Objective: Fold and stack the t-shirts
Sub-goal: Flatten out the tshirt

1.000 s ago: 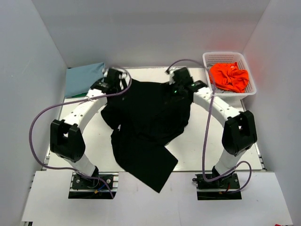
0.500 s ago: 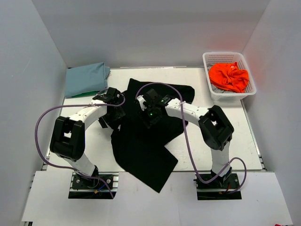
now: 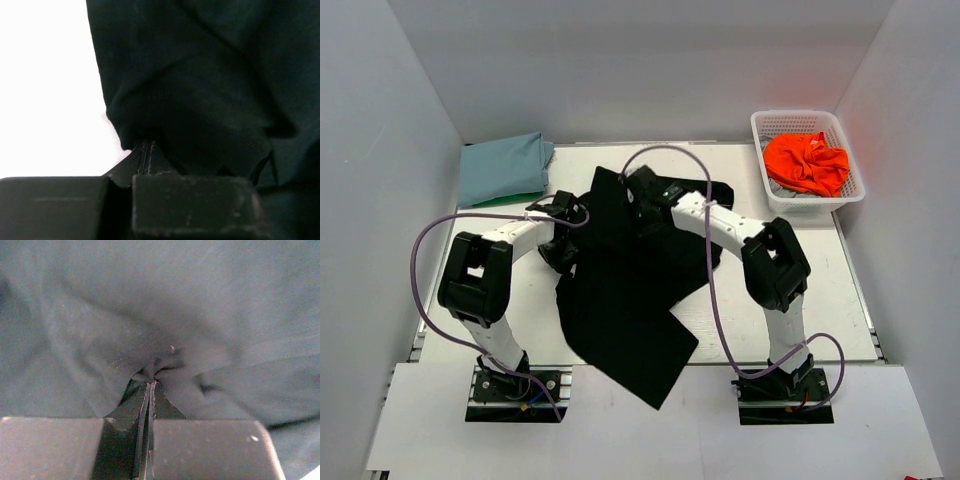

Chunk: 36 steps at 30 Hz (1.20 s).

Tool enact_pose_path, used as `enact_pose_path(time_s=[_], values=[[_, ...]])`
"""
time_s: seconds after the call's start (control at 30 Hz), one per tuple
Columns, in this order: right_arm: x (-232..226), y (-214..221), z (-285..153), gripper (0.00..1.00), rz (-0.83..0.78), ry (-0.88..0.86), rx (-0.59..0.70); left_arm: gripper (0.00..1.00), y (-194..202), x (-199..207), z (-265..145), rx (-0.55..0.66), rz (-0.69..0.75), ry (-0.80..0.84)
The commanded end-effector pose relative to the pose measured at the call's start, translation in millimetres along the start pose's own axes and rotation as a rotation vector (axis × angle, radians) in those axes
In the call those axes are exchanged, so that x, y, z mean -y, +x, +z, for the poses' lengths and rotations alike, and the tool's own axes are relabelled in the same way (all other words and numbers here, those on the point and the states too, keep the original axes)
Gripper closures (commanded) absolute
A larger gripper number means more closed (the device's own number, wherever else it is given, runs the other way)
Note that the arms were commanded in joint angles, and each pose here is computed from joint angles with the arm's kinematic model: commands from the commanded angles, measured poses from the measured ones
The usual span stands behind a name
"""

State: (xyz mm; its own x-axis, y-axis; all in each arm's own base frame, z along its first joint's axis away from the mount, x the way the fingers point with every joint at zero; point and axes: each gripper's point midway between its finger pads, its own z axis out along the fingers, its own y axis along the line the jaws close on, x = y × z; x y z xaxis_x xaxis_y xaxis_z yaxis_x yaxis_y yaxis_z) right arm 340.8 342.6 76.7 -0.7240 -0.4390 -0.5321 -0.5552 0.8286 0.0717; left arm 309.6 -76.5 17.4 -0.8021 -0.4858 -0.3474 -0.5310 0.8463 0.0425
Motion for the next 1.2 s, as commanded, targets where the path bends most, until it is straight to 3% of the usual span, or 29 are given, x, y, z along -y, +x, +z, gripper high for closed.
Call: enact_pose_path(time_s=[0.0,0.17,0.27,0.43,0.47,0.5,0.57,0.6,0.67,0.7,0.73,0.83,0.97,1.0,1.07,1.13,1.17], values=[[46.5,-80.4,-50.3,1.0,0.158,0.166,0.228,1.0,-26.8,3.3,-3.1,0.082,-0.007,-0.016],[104.6,-104.1,-48.5,1.0,0.25,0.273,0.231,1.0,-43.1,6.5,-0.3,0.117,0.0,-0.037],[145.9,-135.7,-61.9,1.0,0.303,0.317,0.314,1.0,-52.8,6.8,6.2,0.129,0.015,-0.062],[222.2,-165.5,-35.6,1.0,0.362,0.378,0.413,1.0,-71.5,12.3,8.2,0.156,0.031,-0.085],[239.7,-183.7,-40.0,0.99,0.386,0.378,0.496,1.0,-76.2,14.4,8.4,0.167,0.029,-0.089],[246.1,-192.9,-43.7,0.8,0.395,0.376,0.532,1.0,-75.4,15.1,12.6,0.155,0.044,-0.101],[257.5,-210.1,-48.3,0.69,0.395,0.327,0.587,1.0,-92.6,16.3,9.5,0.188,0.031,-0.125],[256.1,-208.5,-45.8,0.5,0.386,0.31,0.578,1.0,-98.5,18.7,8.8,0.201,0.038,-0.128],[244.4,-209.7,-56.6,0.29,0.327,0.245,0.588,1.0,-109.3,25.6,5.8,0.21,0.037,-0.135],[242.3,-185.9,-38.0,0.13,0.318,0.239,0.525,1.0,-117.2,27.7,5.3,0.219,0.023,-0.129],[235.2,-194.5,-69.2,0.1,0.297,0.233,0.571,1.0,-127.9,34.7,-2.2,0.235,0.023,-0.115],[230.4,-171.5,-86.7,0.1,0.282,0.244,0.544,1.0,-145.4,44.0,-12.1,0.246,0.005,-0.096],[228.7,-129.0,-89.1,0.1,0.301,0.268,0.455,0.85,-169.9,57.9,-19.4,0.264,0.001,-0.046],[226.0,-113.1,-79.0,0.1,0.306,0.262,0.409,0.71,-175.5,63.3,-27.7,0.263,-0.002,-0.027],[221.6,-93.6,-66.8,0.1,0.316,0.242,0.354,0.55,-177.2,67.7,-28.2,0.253,0.0,-0.019],[213.5,-87.4,-58.8,0.1,0.323,0.199,0.331,0.45,-174.8,75.3,-30.8,0.231,0.015,0.023],[209.6,-82.6,-50.5,0.1,0.342,0.175,0.313,0.45,-174.3,77.0,-34.8,0.227,0.029,0.041]])
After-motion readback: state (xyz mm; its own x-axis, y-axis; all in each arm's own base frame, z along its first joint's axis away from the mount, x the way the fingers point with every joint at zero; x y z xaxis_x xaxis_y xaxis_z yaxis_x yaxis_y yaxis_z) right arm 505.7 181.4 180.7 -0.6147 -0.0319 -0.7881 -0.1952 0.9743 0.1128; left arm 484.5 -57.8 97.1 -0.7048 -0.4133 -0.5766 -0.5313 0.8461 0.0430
